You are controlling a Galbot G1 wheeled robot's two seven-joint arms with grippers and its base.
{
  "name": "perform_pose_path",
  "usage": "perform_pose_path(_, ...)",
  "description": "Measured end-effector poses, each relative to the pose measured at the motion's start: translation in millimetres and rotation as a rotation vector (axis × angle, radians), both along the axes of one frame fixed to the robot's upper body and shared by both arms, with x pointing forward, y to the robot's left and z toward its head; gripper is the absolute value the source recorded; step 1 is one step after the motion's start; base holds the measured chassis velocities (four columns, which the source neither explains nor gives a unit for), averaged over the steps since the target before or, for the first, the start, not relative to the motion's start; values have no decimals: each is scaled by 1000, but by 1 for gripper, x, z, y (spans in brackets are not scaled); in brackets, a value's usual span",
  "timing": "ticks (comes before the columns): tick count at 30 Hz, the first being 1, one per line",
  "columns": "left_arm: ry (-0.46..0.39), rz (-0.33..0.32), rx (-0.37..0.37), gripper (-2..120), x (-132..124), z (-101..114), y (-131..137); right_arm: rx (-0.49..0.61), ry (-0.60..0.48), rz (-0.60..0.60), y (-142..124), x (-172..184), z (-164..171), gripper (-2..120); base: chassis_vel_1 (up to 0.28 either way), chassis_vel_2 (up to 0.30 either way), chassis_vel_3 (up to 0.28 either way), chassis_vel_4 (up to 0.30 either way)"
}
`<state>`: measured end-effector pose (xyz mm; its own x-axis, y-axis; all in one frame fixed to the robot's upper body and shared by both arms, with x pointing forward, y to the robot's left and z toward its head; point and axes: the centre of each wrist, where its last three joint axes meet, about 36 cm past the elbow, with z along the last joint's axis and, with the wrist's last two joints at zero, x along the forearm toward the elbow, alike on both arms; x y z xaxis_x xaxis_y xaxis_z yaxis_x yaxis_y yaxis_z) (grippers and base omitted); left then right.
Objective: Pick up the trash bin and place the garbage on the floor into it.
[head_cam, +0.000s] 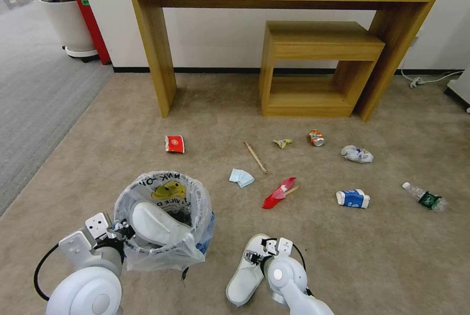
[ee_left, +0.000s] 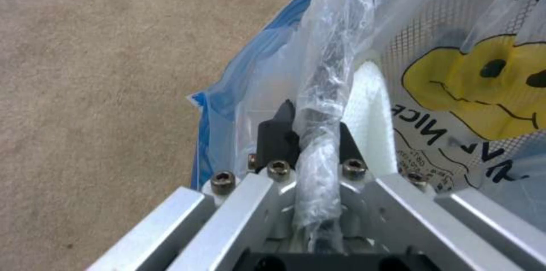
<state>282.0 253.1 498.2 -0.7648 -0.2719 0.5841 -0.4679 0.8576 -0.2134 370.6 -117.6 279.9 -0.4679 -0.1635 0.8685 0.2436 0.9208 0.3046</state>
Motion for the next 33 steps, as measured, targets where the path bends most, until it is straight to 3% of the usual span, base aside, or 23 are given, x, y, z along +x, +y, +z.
perform_pose_path(8,5,0,2,1,1,-3,-2,-52,-25,25,-4,-5,-8,25,0,0,0,0)
perform_pose_path(12,6,-1,1,1,1,-3,-3,-63,-26,35,-5,-8,-9,19,0,0,0,0)
perform_pose_path(15,4,0,2,1,1,-3,-3,-76,-35,38,-8,-9,-11,1,0,0,0,0)
perform_pose_path(18,4,0,1,1,1,-3,-3,-85,-62,33,-8,-13,-13,0,0,0,0,0)
perform_pose_path(23,8,-2,0,1,0,-4,-5,-12,-281,-29,-14,-9,1,0,0,0,0,0)
perform_pose_path(24,8,-2,0,1,0,-4,-5,-12,-281,-29,-14,-9,1,0,0,0,0,0)
perform_pose_path(28,11,-10,-2,1,-2,-4,-7,153,-662,-83,-32,-8,46,0,0,0,0,0)
perform_pose_path(29,11,-10,-2,1,-2,-4,-7,153,-662,-83,-32,-8,46,0,0,0,0,0)
perform_pose_path(32,21,-23,-6,1,-4,-6,-11,298,-939,-84,-48,-10,78,0,0,0,0,0)
perform_pose_path(33,21,-23,-6,1,-4,-6,-11,298,-939,-84,-48,-10,78,0,0,0,0,0)
